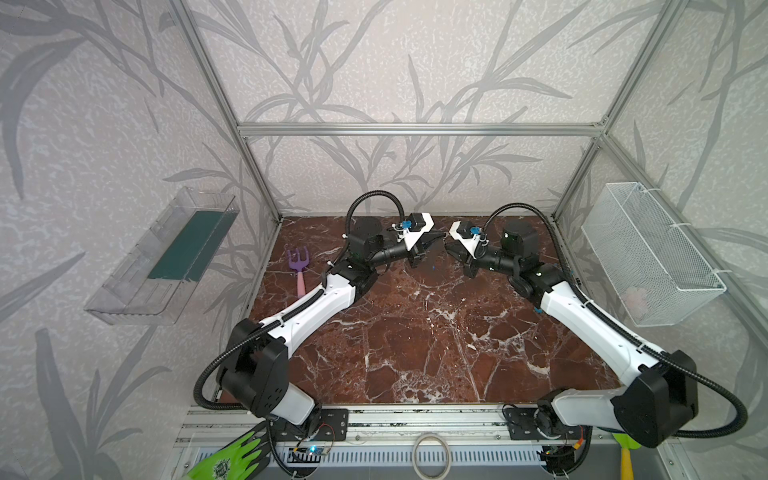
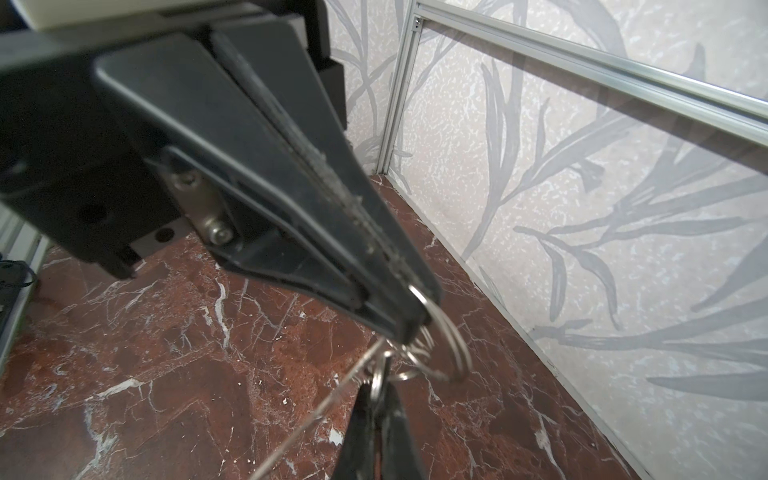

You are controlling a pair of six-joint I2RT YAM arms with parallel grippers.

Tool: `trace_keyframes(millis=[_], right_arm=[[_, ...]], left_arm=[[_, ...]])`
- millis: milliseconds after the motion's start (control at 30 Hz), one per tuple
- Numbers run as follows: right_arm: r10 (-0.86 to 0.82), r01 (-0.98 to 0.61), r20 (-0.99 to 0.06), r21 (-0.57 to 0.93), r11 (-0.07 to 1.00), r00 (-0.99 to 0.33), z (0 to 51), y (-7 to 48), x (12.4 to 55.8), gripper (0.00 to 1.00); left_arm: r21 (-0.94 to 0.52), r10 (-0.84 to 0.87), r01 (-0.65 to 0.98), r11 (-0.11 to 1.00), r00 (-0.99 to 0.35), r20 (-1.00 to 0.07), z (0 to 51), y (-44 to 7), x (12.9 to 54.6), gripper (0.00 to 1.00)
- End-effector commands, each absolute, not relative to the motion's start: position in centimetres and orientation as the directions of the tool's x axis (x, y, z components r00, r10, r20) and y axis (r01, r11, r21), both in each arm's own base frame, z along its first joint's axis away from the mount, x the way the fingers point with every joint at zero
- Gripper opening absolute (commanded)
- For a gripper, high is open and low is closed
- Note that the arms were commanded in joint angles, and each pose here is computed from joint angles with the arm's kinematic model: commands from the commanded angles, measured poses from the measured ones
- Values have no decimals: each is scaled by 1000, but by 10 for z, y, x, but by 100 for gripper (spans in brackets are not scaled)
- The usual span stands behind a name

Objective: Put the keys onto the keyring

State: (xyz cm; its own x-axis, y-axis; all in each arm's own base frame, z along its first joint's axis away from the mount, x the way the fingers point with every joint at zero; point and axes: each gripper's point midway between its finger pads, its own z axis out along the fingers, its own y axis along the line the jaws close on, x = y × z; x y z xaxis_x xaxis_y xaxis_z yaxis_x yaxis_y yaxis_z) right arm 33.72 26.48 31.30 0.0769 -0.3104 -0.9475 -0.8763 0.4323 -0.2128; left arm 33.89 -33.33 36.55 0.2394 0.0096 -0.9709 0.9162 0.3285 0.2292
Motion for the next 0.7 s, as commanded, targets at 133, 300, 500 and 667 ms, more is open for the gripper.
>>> trace_keyframes(millis=[133, 300, 500, 667], right_arm=[[-333, -892, -941, -195, 407, 53, 307, 270, 333, 0], [-380, -831, -925, -237, 503, 34, 306, 252, 342, 0], [-441, -802, -897, -252, 542, -16, 305, 239, 344, 0], [-440, -826, -898, -259, 501, 14, 318, 245, 336, 0]], left_arm=[[258, -104, 912, 319, 304, -947, 396, -330, 331, 0], [309, -3, 884, 349, 331, -944, 383, -323, 338, 0], [364, 136, 862, 352, 338, -931, 358, -320, 343, 0], [366, 190, 862, 351, 317, -929, 341, -319, 348, 0]])
